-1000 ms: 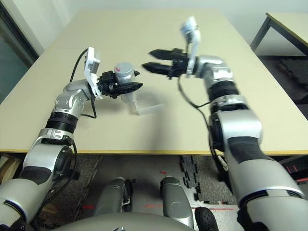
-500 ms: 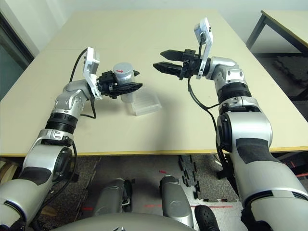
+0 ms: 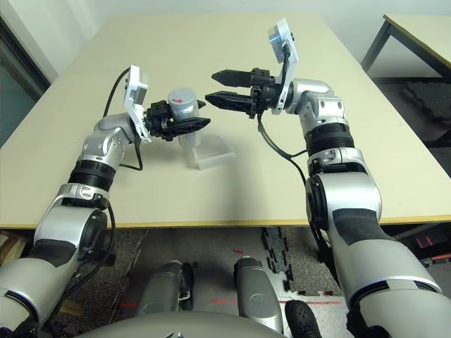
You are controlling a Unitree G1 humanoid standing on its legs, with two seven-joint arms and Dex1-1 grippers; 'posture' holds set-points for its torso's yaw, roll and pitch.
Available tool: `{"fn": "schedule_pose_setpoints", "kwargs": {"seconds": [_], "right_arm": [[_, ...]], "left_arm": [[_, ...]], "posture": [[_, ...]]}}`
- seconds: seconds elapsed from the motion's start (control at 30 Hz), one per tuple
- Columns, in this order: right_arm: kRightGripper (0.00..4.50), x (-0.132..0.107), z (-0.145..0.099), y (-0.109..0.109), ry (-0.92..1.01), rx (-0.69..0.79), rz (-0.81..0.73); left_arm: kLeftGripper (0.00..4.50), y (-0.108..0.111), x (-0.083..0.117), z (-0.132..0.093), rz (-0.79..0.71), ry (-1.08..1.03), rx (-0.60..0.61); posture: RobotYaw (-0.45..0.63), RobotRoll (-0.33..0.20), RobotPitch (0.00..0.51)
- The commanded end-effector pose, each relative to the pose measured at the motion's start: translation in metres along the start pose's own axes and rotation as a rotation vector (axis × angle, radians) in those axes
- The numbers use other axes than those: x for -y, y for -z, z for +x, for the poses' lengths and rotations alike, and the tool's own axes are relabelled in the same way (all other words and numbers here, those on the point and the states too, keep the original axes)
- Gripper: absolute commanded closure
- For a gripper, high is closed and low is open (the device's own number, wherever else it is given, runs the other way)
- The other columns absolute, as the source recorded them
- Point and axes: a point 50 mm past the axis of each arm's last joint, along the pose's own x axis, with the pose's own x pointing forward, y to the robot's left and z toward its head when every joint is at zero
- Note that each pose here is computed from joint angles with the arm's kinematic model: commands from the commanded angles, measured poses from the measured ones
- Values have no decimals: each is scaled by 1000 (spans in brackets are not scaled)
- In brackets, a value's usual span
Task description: Pour the medicine from the bottle into the box.
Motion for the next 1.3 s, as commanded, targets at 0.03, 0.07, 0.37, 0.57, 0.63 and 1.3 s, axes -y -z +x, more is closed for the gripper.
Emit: {"fn": "schedule_pose_setpoints", "kwargs": {"seconds": [0.03, 0.07, 0.37, 0.57, 0.63, 1.3], "right_arm": [[0, -4, 9, 2, -42, -23, -8], [0, -4, 12, 2, -48, -26, -11], [0, -7, 34, 5, -89, -25, -20], [0, -6, 40, 6, -93, -28, -25], [0, -6, 42, 6, -91, -28, -27], [1919, -6, 46, 12, -89, -78, -87]], "left_arm": [[1769, 2, 1, 3, 4, 11, -13], [1769, 2, 1, 3, 3, 12, -14], [1769, 4, 3, 8, 3, 20, -15], [1769, 4, 3, 11, 4, 23, -14], [1769, 5, 4, 11, 3, 24, -14], [1769, 6, 4, 12, -1, 28, -28]], "posture": [[-243, 0, 93], [-245, 0, 94], [-240, 0, 82], [-236, 0, 83], [-237, 0, 84], [-239, 0, 84]]}}
